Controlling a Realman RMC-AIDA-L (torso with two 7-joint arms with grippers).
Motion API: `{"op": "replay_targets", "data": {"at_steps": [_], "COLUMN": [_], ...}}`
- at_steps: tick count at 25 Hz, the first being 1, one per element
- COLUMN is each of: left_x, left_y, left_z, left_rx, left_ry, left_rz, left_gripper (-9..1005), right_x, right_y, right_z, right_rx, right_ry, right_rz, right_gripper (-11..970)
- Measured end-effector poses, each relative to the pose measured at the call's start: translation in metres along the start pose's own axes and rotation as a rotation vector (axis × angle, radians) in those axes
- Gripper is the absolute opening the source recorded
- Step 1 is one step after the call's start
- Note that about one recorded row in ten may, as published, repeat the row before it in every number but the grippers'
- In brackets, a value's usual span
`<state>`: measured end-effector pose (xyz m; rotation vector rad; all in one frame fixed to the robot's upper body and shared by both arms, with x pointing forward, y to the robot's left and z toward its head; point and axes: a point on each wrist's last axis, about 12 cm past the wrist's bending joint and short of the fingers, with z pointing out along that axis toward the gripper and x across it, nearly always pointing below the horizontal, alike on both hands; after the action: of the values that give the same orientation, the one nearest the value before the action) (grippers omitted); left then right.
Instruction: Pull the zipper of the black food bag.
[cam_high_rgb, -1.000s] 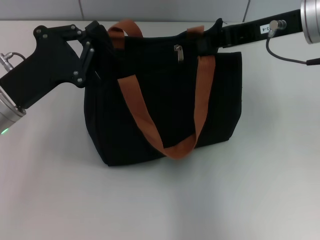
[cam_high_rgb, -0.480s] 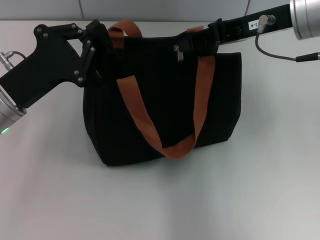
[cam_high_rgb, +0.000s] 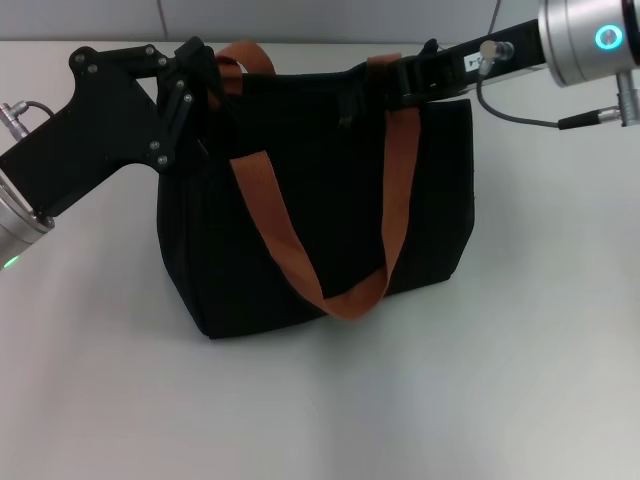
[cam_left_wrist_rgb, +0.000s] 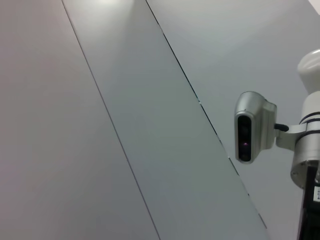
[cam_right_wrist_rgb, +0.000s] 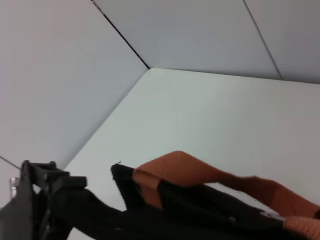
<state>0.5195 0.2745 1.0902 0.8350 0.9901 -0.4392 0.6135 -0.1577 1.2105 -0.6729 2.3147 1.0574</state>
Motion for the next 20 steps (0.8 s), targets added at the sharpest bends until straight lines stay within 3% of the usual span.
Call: {"op": "replay_targets", "data": {"at_steps": [12,14,20], "left_x": [0.0,0.0,0.0], "left_y": [-0.003,-0.003,-0.003], "left_z": [0.003,0.003,0.002], "left_rx": [0.011,0.012,0.008], "left_ry": [-0.009,-0.01,-0.01], "left_rz": [-0.009,-0.009,-0.008], "left_gripper": [22,25,35], "right_x": [0.001,0.001,0.002], "right_y": [0.005,0.005,0.004], "right_z": [0.015,0.014,0.005], "right_rx": [0.034,0.05,0.108], "right_ry": [0.013,0.011,-0.011], "right_rz": [-0.049,-0.059,-0.071], "right_gripper": [234,104,79]}}
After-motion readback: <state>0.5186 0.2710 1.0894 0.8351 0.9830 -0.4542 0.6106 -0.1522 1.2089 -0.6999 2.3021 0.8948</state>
